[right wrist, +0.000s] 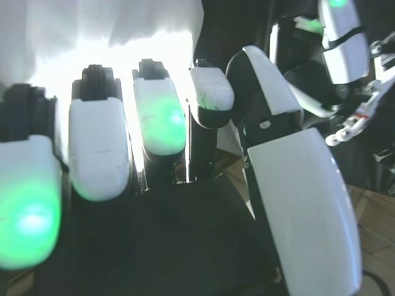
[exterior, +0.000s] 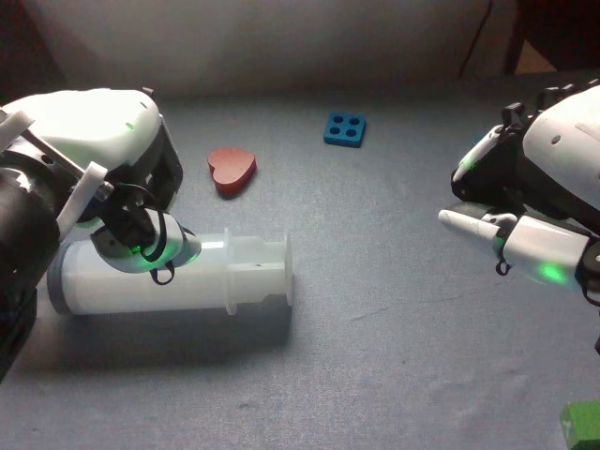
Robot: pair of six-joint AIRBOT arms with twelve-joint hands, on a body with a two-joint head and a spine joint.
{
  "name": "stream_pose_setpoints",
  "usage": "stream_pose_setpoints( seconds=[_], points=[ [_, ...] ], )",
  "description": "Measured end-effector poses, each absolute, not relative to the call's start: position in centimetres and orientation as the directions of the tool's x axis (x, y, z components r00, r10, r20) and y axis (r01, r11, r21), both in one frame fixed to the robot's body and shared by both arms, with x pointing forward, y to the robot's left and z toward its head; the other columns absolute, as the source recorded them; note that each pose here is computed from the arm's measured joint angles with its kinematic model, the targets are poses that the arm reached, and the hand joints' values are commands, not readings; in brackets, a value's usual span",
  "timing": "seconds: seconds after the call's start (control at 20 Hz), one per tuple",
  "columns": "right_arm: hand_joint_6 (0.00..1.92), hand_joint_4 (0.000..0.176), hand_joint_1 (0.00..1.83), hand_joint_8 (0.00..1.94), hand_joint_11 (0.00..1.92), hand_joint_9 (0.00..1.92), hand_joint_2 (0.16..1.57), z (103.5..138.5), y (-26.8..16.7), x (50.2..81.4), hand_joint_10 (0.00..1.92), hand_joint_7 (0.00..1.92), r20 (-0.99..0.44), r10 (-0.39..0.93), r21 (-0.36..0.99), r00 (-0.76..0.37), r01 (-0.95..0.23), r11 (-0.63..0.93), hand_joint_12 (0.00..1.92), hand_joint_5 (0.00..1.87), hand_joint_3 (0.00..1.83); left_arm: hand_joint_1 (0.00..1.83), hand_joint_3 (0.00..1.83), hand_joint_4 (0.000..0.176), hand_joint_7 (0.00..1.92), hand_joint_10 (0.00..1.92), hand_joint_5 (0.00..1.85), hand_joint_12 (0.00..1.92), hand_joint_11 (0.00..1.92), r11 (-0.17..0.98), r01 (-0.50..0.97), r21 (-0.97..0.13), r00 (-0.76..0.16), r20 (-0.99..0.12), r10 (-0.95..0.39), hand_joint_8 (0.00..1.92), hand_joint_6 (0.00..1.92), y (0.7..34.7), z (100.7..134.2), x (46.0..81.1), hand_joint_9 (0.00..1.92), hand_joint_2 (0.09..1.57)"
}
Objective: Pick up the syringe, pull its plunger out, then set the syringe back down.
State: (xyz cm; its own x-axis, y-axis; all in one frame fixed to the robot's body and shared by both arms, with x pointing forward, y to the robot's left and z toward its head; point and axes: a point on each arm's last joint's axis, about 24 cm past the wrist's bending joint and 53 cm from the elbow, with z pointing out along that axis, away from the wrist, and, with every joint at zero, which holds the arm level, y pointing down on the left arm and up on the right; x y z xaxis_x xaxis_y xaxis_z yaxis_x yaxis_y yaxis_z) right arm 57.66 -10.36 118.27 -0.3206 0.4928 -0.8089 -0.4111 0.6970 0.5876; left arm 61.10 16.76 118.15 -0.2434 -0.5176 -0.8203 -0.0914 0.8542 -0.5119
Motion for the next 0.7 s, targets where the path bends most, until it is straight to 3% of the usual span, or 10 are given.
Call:
stream_pose_setpoints(
  seconds=[0.15,0.2,0.4,0.5,0.7],
  points=[
    [0.03,0.0,0.0,0.01,0.03,0.04,0.92,118.6,-10.0,57.7,0.02,0.03,-0.802,0.513,0.597,-0.306,-0.416,0.686,0.22,0.06,0.15,0.21,0.1,0.0,0.11,0.07,0.13,0.53,0.0,0.856,-0.097,-0.508,-0.229,-0.826,-0.516,0.05,0.06,17.1,118.4,61.2,0.1,1.0],
    [0.01,0.0,0.0,0.01,0.0,0.05,0.98,118.7,-9.8,57.6,0.0,0.06,-0.808,0.51,0.589,-0.295,-0.424,0.688,0.35,0.08,0.03,0.2,0.01,0.0,0.12,0.01,0.14,0.53,0.0,0.858,-0.097,-0.504,-0.229,-0.828,-0.512,0.01,0.01,17.1,118.3,61.1,0.12,1.05],
    [0.0,0.0,0.0,0.01,0.0,0.06,0.99,118.1,-9.5,57.9,0.0,0.08,-0.792,0.528,0.61,-0.306,-0.393,0.688,0.37,0.09,0.01,0.15,0.0,0.0,0.08,0.0,0.1,0.4,0.0,0.862,-0.093,-0.499,-0.241,-0.829,-0.505,0.0,0.0,16.7,117.9,60.8,0.09,1.08],
    [0.0,0.0,0.0,0.0,0.0,0.05,1.0,118.2,-9.1,57.9,0.0,0.06,-0.796,0.53,0.605,-0.292,-0.403,0.687,0.32,0.08,0.01,0.15,0.0,0.0,0.06,0.0,0.09,0.36,0.0,0.867,-0.09,-0.491,-0.246,-0.832,-0.497,0.0,0.0,16.7,117.6,60.7,0.07,1.08],
    [0.0,0.0,0.0,0.0,0.0,0.03,1.02,117.9,-8.5,58.4,0.0,0.04,-0.791,0.539,0.612,-0.289,-0.387,0.69,0.26,0.06,0.01,0.14,0.0,0.0,0.1,0.01,0.1,0.44,0.0,0.872,-0.097,-0.48,-0.277,-0.829,-0.487,0.01,0.0,16.0,115.6,59.1,0.1,1.08]
  ],
)
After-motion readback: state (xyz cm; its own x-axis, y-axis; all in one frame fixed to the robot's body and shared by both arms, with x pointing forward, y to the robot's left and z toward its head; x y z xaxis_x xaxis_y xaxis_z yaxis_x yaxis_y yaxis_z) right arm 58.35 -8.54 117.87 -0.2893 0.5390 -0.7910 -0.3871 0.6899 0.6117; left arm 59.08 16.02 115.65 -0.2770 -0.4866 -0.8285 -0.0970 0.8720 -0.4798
